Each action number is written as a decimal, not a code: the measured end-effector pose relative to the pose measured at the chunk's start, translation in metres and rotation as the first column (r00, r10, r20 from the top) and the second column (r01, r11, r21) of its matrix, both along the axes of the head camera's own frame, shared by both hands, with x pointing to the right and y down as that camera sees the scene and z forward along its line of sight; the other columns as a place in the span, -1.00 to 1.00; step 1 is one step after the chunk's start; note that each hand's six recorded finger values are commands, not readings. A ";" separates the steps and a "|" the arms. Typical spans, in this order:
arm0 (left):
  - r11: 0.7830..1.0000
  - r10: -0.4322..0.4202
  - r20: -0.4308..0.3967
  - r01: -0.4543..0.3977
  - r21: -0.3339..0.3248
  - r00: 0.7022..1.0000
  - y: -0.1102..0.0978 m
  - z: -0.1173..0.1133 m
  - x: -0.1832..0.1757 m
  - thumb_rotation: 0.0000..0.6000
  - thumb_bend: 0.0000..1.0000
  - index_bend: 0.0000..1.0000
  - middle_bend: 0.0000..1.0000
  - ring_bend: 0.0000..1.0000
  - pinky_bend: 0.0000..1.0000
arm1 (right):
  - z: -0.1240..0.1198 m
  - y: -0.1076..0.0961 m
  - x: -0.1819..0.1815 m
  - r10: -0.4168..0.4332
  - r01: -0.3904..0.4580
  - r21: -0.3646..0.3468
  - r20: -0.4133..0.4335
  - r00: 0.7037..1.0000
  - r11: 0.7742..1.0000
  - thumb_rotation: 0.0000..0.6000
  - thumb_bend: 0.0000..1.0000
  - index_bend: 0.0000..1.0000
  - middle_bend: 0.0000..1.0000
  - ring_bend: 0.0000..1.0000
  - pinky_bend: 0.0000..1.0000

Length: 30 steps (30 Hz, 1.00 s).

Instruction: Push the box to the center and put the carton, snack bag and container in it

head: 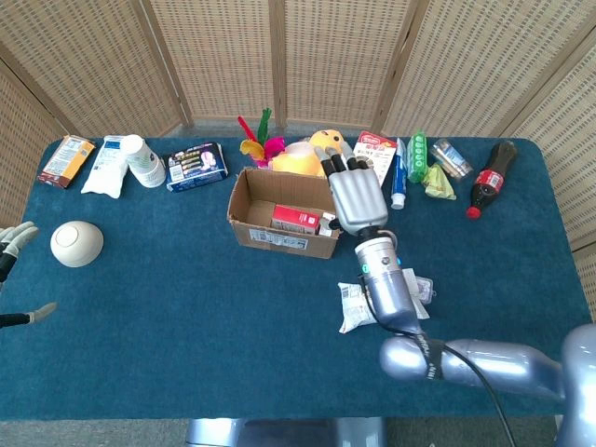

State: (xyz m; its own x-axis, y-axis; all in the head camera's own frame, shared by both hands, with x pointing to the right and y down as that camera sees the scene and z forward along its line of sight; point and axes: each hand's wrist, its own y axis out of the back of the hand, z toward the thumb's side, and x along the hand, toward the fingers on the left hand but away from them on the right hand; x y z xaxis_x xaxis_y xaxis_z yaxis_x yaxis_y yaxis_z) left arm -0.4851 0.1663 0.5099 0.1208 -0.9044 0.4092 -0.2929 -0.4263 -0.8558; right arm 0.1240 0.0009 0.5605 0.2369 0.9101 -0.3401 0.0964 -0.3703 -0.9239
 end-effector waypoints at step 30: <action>1.000 0.009 0.006 -0.009 -0.002 1.000 -0.001 0.002 0.007 1.00 -0.68 -1.00 -1.00 -1.00 -0.87 | 0.030 0.148 0.199 -0.387 0.384 -0.218 0.033 0.922 0.897 1.00 -0.57 -1.00 -1.00 -1.00 -0.54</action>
